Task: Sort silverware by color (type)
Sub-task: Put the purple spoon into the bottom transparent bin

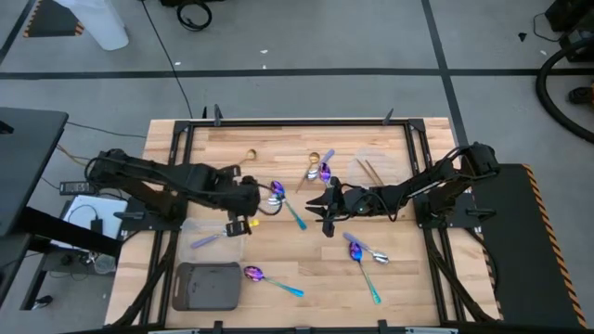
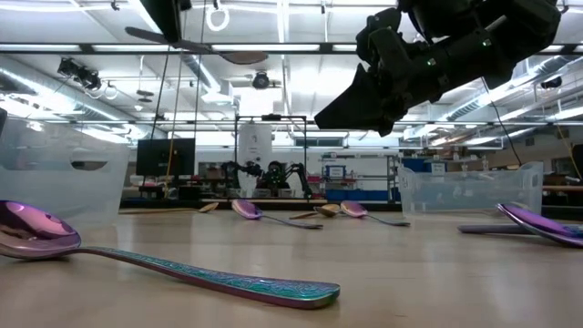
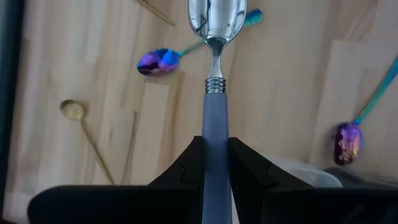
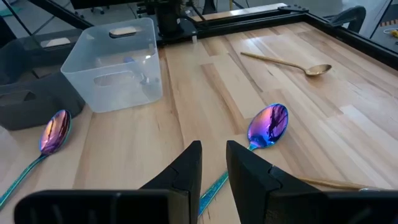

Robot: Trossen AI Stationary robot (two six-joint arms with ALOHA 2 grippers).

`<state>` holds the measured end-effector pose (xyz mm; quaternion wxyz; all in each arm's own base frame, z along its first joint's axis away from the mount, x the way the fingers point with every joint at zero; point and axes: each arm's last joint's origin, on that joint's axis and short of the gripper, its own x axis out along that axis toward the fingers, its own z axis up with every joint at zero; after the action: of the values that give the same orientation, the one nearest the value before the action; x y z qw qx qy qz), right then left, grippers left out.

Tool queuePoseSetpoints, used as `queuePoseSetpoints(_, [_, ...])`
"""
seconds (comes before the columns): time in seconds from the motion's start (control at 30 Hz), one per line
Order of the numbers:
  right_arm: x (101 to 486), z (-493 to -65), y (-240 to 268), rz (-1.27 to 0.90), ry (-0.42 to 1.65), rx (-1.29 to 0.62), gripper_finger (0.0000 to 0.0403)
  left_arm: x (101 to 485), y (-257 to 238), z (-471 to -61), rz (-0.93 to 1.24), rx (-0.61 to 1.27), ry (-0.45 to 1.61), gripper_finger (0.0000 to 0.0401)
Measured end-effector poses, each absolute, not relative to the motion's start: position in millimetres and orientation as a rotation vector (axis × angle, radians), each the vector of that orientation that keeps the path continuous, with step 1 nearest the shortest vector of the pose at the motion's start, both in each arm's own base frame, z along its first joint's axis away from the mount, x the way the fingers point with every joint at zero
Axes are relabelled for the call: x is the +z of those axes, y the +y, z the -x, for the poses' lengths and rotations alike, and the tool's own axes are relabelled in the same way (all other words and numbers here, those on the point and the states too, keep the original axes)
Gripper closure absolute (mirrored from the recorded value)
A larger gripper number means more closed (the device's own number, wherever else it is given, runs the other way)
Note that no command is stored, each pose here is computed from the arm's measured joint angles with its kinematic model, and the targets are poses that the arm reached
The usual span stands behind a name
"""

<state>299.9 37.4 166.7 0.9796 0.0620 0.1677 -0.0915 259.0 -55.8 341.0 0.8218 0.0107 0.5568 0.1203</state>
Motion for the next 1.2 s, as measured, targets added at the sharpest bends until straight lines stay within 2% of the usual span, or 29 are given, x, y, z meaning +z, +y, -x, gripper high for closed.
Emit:
queuePoseSetpoints(0.2, [168,-300,38,-0.123,0.327,-0.189,0.0318,340,-71,-235,-0.062,0.322,1.137,0.0346])
queuePoseSetpoints(0.57, [169,-300,38,-0.124,0.316,-0.193,0.0318,317,-93,-199,-0.023,0.317,1.144,0.0346])
queuePoseSetpoints(1.2, [170,-301,38,-0.128,0.301,-0.189,0.0318,276,-124,-159,0.024,0.345,1.179,0.0346])
